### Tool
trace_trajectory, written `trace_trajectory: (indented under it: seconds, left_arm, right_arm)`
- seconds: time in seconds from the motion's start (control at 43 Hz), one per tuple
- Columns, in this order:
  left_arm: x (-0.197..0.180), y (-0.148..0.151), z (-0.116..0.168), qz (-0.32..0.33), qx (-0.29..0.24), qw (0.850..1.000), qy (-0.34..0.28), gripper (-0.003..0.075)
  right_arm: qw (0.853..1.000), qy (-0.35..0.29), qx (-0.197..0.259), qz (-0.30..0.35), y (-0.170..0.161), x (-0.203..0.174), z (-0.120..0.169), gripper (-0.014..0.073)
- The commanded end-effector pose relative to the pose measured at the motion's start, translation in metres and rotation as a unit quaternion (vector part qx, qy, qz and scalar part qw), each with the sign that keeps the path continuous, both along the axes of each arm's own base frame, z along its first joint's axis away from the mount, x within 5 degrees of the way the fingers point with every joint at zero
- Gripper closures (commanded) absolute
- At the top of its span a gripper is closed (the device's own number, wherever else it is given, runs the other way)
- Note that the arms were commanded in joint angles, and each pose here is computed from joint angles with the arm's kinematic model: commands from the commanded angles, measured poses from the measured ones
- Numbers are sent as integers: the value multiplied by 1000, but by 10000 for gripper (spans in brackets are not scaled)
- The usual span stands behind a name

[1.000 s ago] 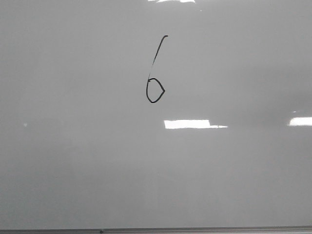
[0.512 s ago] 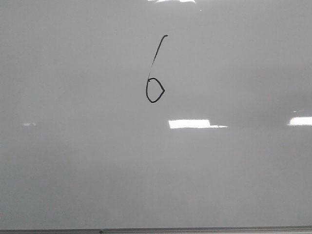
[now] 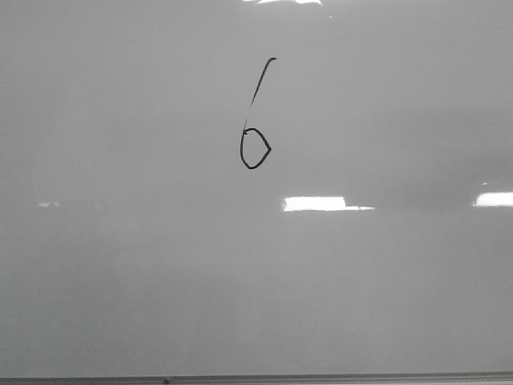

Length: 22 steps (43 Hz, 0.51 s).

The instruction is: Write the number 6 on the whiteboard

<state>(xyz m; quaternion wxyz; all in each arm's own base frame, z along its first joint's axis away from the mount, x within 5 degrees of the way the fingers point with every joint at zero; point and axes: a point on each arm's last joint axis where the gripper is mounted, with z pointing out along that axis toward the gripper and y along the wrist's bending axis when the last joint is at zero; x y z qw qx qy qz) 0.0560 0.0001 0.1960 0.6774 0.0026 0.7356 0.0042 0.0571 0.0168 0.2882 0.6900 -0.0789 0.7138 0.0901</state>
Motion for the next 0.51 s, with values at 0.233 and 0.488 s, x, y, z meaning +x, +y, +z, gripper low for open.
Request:
trace_trajectory:
  seconds: [0.233, 0.488]
  left_arm:
    - [-1, -1, 7, -4, -8, 999, -47, 741]
    - [-1, -1, 7, -4, -8, 999, -47, 741]
  right_arm:
    - [998, -57, 1, -31, -5, 3, -4, 655]
    - [997, -58, 26, -48, -8, 0, -53, 655]
